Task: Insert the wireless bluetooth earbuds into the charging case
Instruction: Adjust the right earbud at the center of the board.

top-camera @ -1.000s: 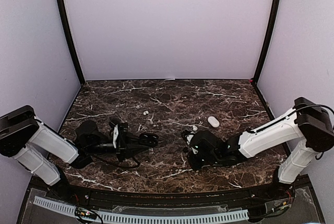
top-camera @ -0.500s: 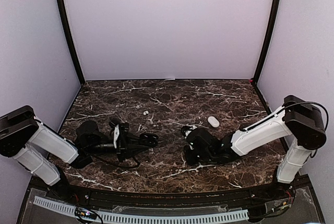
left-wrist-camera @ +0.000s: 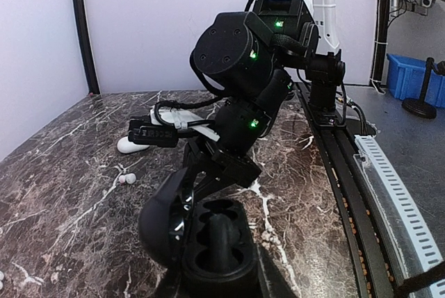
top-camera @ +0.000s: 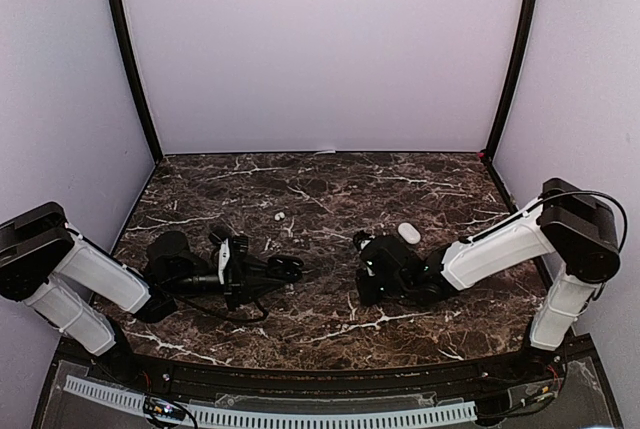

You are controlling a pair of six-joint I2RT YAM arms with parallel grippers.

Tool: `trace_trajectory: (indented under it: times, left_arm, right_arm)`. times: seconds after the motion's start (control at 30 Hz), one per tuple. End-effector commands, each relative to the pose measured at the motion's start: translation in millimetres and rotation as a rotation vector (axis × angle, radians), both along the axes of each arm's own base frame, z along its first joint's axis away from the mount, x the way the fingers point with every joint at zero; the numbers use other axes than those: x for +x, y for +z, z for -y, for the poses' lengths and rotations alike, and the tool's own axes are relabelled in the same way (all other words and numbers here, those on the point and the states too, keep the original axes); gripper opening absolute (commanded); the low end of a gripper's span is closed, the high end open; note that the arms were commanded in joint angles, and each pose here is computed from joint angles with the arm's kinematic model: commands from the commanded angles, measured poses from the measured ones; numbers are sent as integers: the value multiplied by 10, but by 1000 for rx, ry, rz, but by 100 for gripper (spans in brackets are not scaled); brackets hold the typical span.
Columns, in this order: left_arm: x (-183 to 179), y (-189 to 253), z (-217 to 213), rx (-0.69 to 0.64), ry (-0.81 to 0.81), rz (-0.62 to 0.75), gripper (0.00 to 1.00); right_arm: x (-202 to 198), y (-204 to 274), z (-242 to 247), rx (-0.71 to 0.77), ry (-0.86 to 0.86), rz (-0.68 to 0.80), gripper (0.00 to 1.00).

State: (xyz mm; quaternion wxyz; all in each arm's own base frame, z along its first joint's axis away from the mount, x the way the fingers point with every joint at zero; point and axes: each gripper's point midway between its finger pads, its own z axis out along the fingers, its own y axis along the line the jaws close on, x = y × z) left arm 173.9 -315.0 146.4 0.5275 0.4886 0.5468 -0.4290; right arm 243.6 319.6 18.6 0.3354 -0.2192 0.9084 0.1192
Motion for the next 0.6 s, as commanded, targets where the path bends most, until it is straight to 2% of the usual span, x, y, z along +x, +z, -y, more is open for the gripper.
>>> trace_trajectory:
  times: [0.0, 0.4, 0.57]
  left_arm:
    - [-22, 47, -13, -10, -2, 17, 14]
    - [-21, 55, -15, -10, -1, 21, 14]
    - [-23, 61, -17, -11, 0, 19, 14]
  right_arm:
    - [86, -179, 297, -120, -61, 1, 0]
    - [212, -98, 499, -154, -98, 27, 0]
    - [125, 64, 370, -28, -1, -1, 0]
